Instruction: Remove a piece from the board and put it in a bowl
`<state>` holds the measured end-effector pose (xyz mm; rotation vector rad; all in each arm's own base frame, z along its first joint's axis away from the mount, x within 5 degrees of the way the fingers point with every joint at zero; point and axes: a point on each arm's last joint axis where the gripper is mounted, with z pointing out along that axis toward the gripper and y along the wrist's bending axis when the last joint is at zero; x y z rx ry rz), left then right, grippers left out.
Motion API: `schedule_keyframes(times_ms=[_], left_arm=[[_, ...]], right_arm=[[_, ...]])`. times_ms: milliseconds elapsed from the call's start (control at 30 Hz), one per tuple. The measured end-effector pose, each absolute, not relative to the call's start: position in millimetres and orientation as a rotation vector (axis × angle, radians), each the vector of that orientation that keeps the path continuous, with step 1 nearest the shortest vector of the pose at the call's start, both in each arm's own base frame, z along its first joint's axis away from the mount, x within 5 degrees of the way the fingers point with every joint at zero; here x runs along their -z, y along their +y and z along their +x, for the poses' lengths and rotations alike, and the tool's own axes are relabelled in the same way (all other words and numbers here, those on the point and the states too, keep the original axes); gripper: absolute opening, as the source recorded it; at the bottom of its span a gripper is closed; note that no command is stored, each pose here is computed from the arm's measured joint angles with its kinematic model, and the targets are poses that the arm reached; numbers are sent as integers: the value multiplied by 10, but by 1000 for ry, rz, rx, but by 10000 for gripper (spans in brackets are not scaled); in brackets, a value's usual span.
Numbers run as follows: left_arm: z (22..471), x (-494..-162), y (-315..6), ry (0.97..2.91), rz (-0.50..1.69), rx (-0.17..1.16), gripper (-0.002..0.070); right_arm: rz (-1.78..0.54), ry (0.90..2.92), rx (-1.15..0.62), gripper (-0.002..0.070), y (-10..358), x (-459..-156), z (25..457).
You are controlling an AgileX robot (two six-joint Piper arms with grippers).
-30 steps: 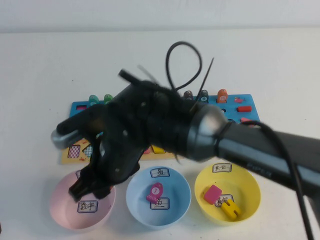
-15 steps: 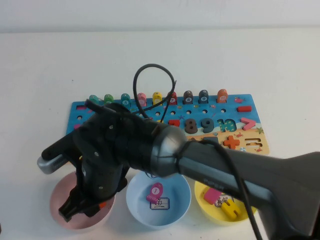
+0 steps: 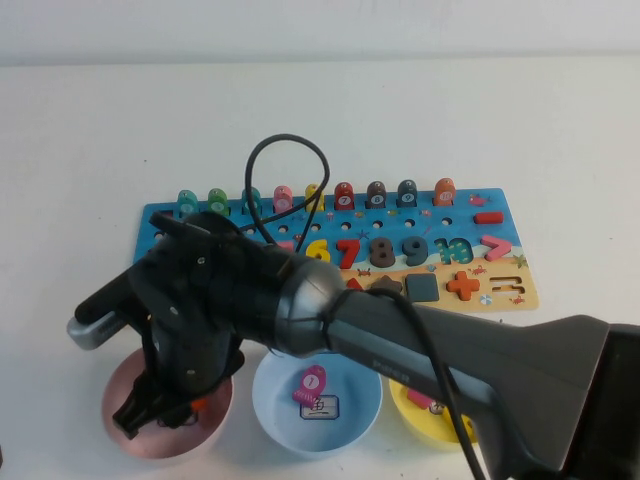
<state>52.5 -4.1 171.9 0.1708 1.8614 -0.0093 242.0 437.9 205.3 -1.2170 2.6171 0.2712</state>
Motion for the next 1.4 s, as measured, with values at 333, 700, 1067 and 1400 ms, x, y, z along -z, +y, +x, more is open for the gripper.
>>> schedule_keyframes(times_ms=[333, 700, 1067, 1400], left_arm=[[525, -1719, -41, 1861, 171, 9, -4], [525, -1719, -41, 1861, 171, 9, -4], [525, -1719, -41, 1861, 171, 9, -4], [525, -1719, -41, 1861, 171, 9, -4]], right_arm=[[-1241, 2636, -244, 321, 4386, -1962, 2424], [-1226, 2602, -275, 321, 4425, -2192, 2447], [-1225, 2616, -274, 391, 4419, -2202, 2438], [-1221, 2616, -348, 275, 4403, -2392, 2357]])
